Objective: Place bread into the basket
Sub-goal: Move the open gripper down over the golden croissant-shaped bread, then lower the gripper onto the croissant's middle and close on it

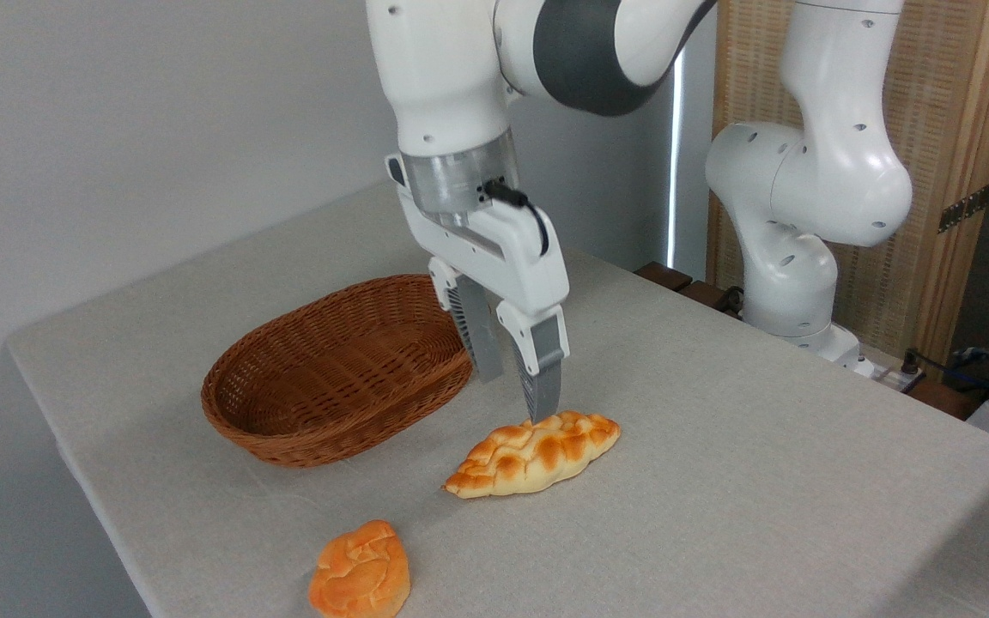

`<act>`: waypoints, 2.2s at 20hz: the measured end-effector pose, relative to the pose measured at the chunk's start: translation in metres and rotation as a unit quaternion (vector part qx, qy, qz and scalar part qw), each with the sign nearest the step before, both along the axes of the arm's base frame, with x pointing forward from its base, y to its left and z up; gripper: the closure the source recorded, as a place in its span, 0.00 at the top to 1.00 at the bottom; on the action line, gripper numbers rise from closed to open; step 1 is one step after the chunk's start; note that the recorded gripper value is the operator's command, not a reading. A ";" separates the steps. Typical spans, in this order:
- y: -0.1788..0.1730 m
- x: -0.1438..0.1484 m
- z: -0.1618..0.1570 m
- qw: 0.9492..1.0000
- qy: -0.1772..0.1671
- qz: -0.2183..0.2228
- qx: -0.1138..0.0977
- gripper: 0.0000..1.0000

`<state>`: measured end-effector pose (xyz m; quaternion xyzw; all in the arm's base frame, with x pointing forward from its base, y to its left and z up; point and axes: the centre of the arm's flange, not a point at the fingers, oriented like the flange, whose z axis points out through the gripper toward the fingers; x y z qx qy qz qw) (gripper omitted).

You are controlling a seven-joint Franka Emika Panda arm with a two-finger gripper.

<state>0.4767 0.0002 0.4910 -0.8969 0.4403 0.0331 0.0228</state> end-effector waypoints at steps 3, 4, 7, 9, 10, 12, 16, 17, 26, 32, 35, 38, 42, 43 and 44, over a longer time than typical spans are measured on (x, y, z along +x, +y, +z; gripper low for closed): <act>0.000 -0.006 -0.016 0.998 0.020 -0.056 -0.003 1.00; 0.000 -0.009 -0.022 0.998 0.028 -0.064 -0.004 1.00; -0.001 -0.016 -0.040 0.996 0.047 -0.074 -0.005 1.00; -0.002 -0.019 -0.045 0.996 0.052 -0.079 -0.006 1.00; -0.003 -0.019 -0.046 0.995 0.053 -0.080 -0.006 1.00; -0.003 -0.021 -0.050 0.995 0.056 -0.081 -0.006 1.00; -0.003 -0.024 -0.064 0.995 0.055 -0.084 -0.005 1.00; -0.003 -0.025 -0.067 0.995 0.056 -0.087 -0.001 1.00; -0.002 -0.024 -0.081 0.994 0.049 -0.097 0.013 1.00; -0.003 -0.016 -0.085 0.994 0.026 -0.101 0.013 0.78; -0.003 -0.014 -0.086 0.995 0.021 -0.101 0.013 0.51; -0.003 -0.014 -0.086 0.995 0.020 -0.101 0.013 0.51; -0.003 -0.014 -0.086 0.995 0.020 -0.101 0.013 0.51; -0.003 -0.014 -0.086 0.995 0.020 -0.101 0.013 0.51; -0.003 -0.014 -0.086 0.995 0.020 -0.101 0.013 0.51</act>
